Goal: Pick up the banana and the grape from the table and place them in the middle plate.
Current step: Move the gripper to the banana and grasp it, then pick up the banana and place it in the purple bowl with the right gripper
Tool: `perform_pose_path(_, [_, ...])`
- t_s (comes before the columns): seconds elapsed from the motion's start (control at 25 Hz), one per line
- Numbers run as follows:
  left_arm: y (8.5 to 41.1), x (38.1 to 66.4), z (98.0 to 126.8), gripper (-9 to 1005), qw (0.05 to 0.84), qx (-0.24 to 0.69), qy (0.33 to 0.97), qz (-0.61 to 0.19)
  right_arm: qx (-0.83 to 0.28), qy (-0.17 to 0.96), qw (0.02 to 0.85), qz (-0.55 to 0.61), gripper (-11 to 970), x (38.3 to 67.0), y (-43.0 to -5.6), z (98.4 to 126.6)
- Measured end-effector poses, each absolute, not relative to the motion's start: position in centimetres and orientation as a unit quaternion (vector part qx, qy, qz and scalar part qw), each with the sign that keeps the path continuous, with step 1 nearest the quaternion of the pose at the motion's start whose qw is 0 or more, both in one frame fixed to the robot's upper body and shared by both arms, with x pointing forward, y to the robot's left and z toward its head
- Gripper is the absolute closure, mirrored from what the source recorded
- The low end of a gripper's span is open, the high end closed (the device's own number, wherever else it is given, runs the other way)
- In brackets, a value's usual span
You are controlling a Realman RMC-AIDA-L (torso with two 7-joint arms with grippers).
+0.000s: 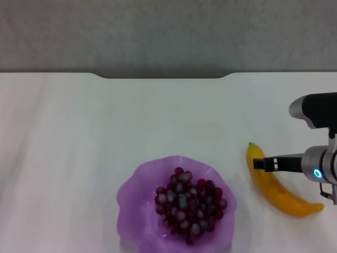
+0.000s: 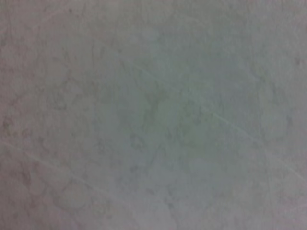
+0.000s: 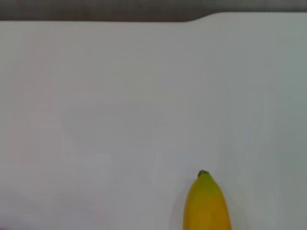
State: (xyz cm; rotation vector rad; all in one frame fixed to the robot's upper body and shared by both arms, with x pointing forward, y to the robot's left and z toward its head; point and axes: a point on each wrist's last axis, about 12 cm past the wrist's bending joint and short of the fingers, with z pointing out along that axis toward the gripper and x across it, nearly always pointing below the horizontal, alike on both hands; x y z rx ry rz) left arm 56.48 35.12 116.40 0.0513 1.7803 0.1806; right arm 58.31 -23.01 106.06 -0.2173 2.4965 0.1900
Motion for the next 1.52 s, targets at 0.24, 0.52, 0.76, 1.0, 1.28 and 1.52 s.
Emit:
perform_pose_path(0.24, [35.0, 56.4, 116.2, 157, 0.622, 0.025, 0.779, 0.077, -0.083, 0.951, 0.29, 0.06, 436, 58.7, -23.2, 105.1])
perform_pose_path(0.52, [34.7, 56.5, 116.3, 158, 0.619, 0.03, 0.782, 0.074, -0.089, 0.954, 0.277, 0.071, 441, 59.3, -22.9, 104.1])
perform_pose_path(0.76, [34.6, 56.5, 116.3, 159, 0.618, 0.031, 0.782, 0.074, -0.093, 0.954, 0.274, 0.073, 446, 59.3, -22.8, 103.9])
perform_pose_path(1.0, [34.7, 56.5, 116.2, 160, 0.618, 0.03, 0.782, 0.074, -0.1, 0.952, 0.28, 0.071, 451, 59.2, -22.9, 103.9])
perform_pose_path(1.28, [34.7, 56.3, 116.1, 161, 0.616, 0.029, 0.784, 0.074, -0.103, 0.949, 0.29, 0.07, 453, 59.4, -23.1, 104.2])
perform_pose_path(1.52, [35.0, 56.0, 115.9, 162, 0.613, 0.025, 0.786, 0.075, -0.11, 0.931, 0.339, 0.074, 453, 59.2, -24.9, 107.9])
